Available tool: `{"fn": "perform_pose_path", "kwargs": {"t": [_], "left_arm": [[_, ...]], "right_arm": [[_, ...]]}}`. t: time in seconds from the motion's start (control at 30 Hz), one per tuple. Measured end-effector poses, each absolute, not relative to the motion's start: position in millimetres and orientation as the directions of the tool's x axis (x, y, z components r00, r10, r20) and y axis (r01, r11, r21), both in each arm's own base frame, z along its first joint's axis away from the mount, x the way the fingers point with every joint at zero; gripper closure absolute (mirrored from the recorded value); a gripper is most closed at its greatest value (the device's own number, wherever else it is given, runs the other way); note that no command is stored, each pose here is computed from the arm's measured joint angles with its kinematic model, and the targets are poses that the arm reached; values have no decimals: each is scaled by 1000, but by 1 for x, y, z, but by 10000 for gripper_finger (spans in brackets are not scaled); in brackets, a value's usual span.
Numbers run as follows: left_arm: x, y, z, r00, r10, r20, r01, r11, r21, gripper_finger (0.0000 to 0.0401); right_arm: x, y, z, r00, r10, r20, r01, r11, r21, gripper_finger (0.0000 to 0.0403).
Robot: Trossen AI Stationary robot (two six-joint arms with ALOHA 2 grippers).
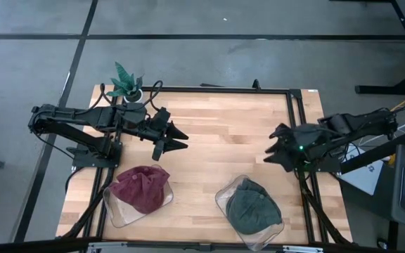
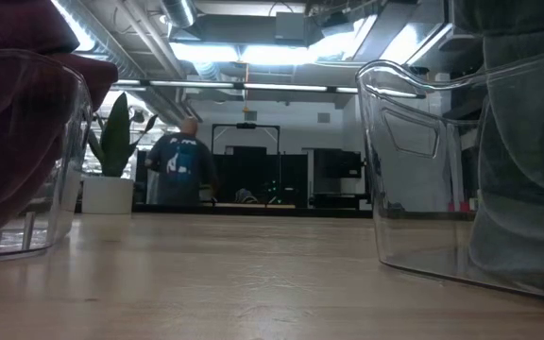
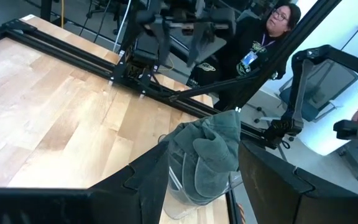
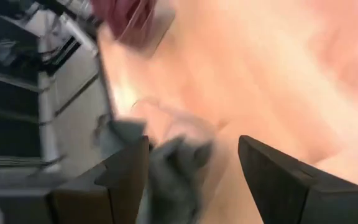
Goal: Pick & Place hat
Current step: Return to Home Position
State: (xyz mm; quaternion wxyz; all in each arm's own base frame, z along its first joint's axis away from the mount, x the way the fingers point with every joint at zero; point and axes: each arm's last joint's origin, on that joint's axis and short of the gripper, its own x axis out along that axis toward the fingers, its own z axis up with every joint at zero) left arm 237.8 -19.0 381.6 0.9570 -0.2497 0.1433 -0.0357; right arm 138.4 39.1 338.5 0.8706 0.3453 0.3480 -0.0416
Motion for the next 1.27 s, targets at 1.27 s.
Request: {"fn": "perform_pose_path", "kwargs": {"t": [1.27], "left_arm": [[239, 23, 403, 980, -196, -37, 151, 851, -503, 216]], "right_arm": [[67, 15, 257, 934, 126, 334, -126, 992, -21, 155]]}}
